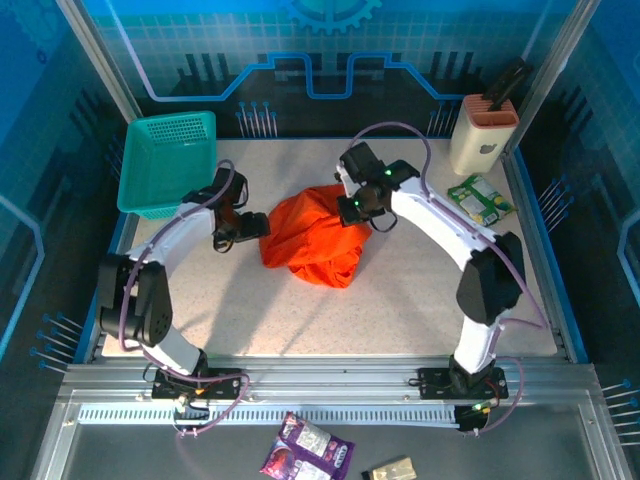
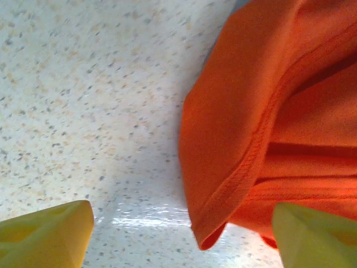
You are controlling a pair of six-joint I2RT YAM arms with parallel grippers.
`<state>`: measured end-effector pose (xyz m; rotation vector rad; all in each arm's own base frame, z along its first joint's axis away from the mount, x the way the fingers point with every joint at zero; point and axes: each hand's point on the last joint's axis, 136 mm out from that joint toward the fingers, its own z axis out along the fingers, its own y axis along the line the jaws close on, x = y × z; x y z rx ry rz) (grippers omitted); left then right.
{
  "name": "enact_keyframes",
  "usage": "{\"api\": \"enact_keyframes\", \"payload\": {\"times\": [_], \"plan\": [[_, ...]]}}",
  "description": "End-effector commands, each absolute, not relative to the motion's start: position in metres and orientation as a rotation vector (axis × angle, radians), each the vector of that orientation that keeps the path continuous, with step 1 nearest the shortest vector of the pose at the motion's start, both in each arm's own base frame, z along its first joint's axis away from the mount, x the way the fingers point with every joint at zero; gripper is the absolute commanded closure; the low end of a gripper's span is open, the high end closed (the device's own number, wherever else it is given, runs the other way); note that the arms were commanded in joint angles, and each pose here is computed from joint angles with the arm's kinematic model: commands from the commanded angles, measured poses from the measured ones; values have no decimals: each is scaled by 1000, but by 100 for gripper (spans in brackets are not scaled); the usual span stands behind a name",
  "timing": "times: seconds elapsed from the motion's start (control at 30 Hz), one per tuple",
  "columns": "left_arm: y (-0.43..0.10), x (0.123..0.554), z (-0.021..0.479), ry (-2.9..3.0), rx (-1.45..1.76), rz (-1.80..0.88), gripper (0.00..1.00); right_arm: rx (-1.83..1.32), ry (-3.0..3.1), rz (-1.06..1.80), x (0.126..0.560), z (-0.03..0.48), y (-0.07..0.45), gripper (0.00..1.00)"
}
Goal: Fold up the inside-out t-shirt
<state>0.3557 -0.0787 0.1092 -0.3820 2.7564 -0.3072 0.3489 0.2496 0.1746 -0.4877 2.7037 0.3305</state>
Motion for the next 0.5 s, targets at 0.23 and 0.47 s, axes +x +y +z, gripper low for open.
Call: {"api": "enact_keyframes", "payload": {"times": [0.23,0.47], "plan": [[-173,366,176,2642,-158,-621,23,-406,2936,369,261,88,230,75],[-253,370,155,2712,104,-418,23,-63,2827,410,300,111,185,50]]}}
